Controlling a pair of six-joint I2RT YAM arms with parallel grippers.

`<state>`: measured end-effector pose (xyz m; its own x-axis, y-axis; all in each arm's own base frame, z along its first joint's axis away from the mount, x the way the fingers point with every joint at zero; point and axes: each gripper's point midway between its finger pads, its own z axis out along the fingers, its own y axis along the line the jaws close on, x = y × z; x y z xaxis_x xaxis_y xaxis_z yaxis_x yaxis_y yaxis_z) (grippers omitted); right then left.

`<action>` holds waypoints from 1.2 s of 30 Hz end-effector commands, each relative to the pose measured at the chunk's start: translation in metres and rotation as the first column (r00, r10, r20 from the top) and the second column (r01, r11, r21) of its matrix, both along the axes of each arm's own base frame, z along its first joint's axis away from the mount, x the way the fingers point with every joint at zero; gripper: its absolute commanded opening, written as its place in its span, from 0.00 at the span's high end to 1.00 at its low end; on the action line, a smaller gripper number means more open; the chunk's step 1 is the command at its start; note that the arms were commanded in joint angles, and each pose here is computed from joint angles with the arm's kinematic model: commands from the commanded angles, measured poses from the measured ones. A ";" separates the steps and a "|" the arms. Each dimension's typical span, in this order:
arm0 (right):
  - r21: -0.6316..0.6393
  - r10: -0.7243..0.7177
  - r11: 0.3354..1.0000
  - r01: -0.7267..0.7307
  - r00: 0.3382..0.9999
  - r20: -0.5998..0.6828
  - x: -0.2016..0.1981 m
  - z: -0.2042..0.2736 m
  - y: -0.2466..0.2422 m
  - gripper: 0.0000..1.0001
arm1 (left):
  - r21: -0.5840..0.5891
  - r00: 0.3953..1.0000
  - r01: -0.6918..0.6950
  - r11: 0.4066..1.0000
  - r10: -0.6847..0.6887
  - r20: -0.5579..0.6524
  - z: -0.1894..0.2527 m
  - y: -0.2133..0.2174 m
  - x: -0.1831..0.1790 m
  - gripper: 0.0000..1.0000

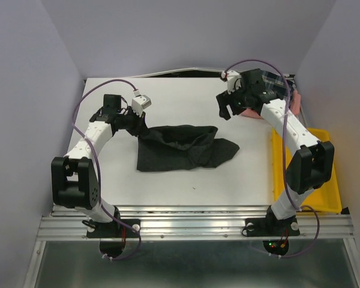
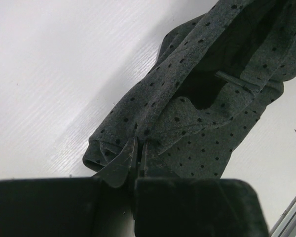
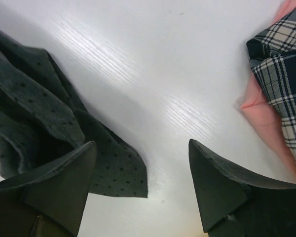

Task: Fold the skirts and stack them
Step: Flatten the skirt out

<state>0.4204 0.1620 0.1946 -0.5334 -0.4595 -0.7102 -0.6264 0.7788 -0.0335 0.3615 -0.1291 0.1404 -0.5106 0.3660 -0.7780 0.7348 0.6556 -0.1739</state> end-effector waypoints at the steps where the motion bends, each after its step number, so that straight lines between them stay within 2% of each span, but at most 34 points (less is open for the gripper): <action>1: 0.218 -0.102 0.966 0.142 0.977 -0.187 -0.024 0.014 0.014 0.22 | -0.038 0.999 -0.016 0.999 0.017 0.038 0.017 0.000 0.006 1.00; 7: 0.354 -0.028 0.919 0.173 0.925 -0.380 -0.095 -0.007 0.030 0.29 | -0.063 0.999 -0.048 0.997 0.049 0.020 0.016 0.004 0.009 1.00; 10: 0.382 -0.006 0.906 0.183 0.907 -0.420 -0.106 -0.019 0.034 0.30 | -0.095 0.998 -0.063 0.993 0.064 0.007 0.019 0.001 0.007 1.00; 18: 0.393 0.043 0.914 0.100 0.940 -0.339 -0.100 -0.018 0.066 0.34 | -0.095 0.997 -0.080 0.992 0.079 -0.012 0.019 0.002 0.007 1.00; 23: 0.347 -0.015 0.928 0.133 0.946 -0.323 -0.086 -0.028 0.068 0.36 | -0.096 0.997 -0.083 0.992 0.083 -0.007 0.021 0.002 0.009 1.00; 27: 0.264 -0.073 0.951 0.160 0.948 -0.309 -0.068 -0.043 0.067 0.40 | -0.102 0.996 -0.093 0.990 0.092 -0.014 0.023 0.002 0.011 1.00; 29: 0.233 -0.083 0.960 0.156 0.952 -0.294 -0.059 -0.047 0.065 0.47 | -0.101 0.995 -0.096 0.990 0.095 -0.014 0.026 0.002 0.011 1.00; 33: 0.176 -0.106 0.975 0.134 0.981 -0.161 -0.043 -0.028 0.051 0.79 | -0.078 0.994 -0.110 0.991 0.111 -0.002 0.039 0.009 0.006 1.00; 35: 0.153 -0.060 0.986 0.066 0.997 -0.049 -0.039 -0.005 0.045 0.99 | -0.058 0.993 -0.118 0.991 0.118 0.003 0.044 0.016 0.002 1.00; 36: 0.147 -0.042 0.988 0.042 0.999 -0.002 -0.038 0.007 0.043 0.99 | -0.052 0.993 -0.121 0.991 0.122 0.008 0.047 0.019 0.001 1.00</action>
<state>0.3541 0.2127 0.1266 -0.7782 -0.2590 -0.5722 -0.4887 0.8219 0.2927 0.3633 -0.1218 0.1459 -0.6006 0.2567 -0.7572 0.6452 0.7150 -0.2694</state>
